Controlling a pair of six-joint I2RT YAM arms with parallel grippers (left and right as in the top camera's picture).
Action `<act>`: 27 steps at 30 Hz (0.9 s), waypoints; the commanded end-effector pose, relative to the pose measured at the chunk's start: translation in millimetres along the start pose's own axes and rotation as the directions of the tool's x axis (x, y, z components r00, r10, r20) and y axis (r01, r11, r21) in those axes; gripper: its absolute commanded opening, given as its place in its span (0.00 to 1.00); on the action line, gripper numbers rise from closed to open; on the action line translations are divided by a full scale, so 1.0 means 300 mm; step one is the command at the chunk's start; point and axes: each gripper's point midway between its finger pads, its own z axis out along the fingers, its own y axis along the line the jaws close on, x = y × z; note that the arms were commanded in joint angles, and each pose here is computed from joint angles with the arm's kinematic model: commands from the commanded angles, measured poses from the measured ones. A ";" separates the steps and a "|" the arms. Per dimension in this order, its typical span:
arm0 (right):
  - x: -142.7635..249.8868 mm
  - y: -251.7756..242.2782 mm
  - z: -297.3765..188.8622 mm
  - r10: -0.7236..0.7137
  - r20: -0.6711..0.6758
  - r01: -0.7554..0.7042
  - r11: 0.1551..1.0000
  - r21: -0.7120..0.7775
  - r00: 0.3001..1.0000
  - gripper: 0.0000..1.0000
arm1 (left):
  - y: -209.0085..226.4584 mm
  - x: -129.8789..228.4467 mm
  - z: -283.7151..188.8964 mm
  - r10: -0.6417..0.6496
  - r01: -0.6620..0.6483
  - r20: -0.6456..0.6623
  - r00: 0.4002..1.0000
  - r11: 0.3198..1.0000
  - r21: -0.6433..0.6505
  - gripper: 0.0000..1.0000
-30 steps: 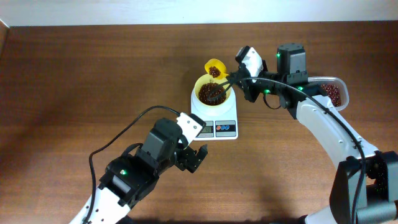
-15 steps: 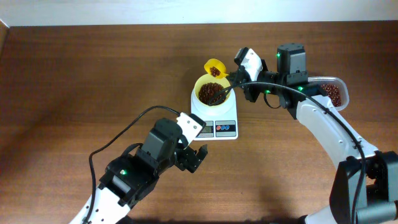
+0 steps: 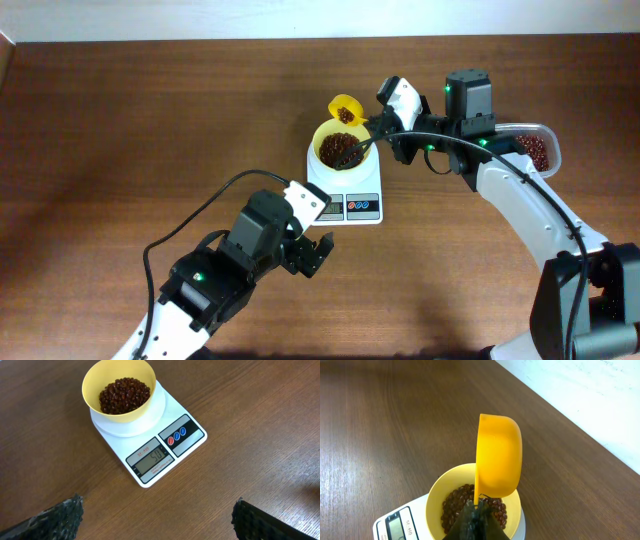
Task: Scoop item into bowl and weigh 50g on scale
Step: 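Tip the scoop with the right gripper to add a few beans, then move the scoop with the right gripper back to the bean tub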
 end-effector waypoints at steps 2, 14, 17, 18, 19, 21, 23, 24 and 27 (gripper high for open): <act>-0.003 0.011 0.011 0.077 -0.001 -0.077 0.997 -0.009 0.997 0.04 | -0.010 0.006 0.004 0.020 -0.019 -0.004 1.000 1.000 0.011 0.99; -0.086 0.161 -0.017 0.731 -0.105 -0.725 0.626 -0.288 0.674 0.04 | -0.010 0.006 0.004 0.020 -0.019 -0.004 1.000 1.000 0.011 0.99; -0.087 0.160 -0.017 0.806 -0.140 -0.805 0.527 -0.272 0.575 0.04 | -0.010 0.006 0.004 0.020 -0.019 -0.004 1.000 1.000 0.011 0.99; -0.088 0.158 -0.017 0.832 -0.152 -0.833 0.486 -0.264 0.533 0.04 | -0.010 0.006 0.004 0.020 -0.019 -0.004 1.000 1.000 0.011 0.99; -0.091 0.151 -0.017 0.850 -0.153 -0.851 0.458 -0.257 0.504 0.04 | -0.010 0.006 0.004 0.020 -0.019 -0.004 1.000 1.000 0.011 0.99; -0.100 0.112 -0.022 0.880 -0.123 -0.875 0.422 -0.236 0.458 0.04 | -0.010 0.006 0.004 0.020 -0.019 -0.004 1.000 1.000 0.011 0.99; -0.095 -0.019 -0.047 0.944 -0.003 -0.932 0.326 -0.160 0.331 0.04 | -0.010 0.006 0.004 0.020 -0.019 -0.004 1.000 1.000 0.011 0.99; -0.090 -0.062 -0.063 0.959 0.035 -0.948 0.284 -0.144 0.282 0.04 | -0.010 0.006 0.004 0.020 -0.019 -0.004 1.000 1.000 0.011 0.99; -0.064 -0.212 -0.170 0.968 0.157 -0.966 0.220 -0.138 0.198 0.04 | -0.010 0.006 0.004 0.020 -0.019 -0.004 1.000 1.000 0.011 0.99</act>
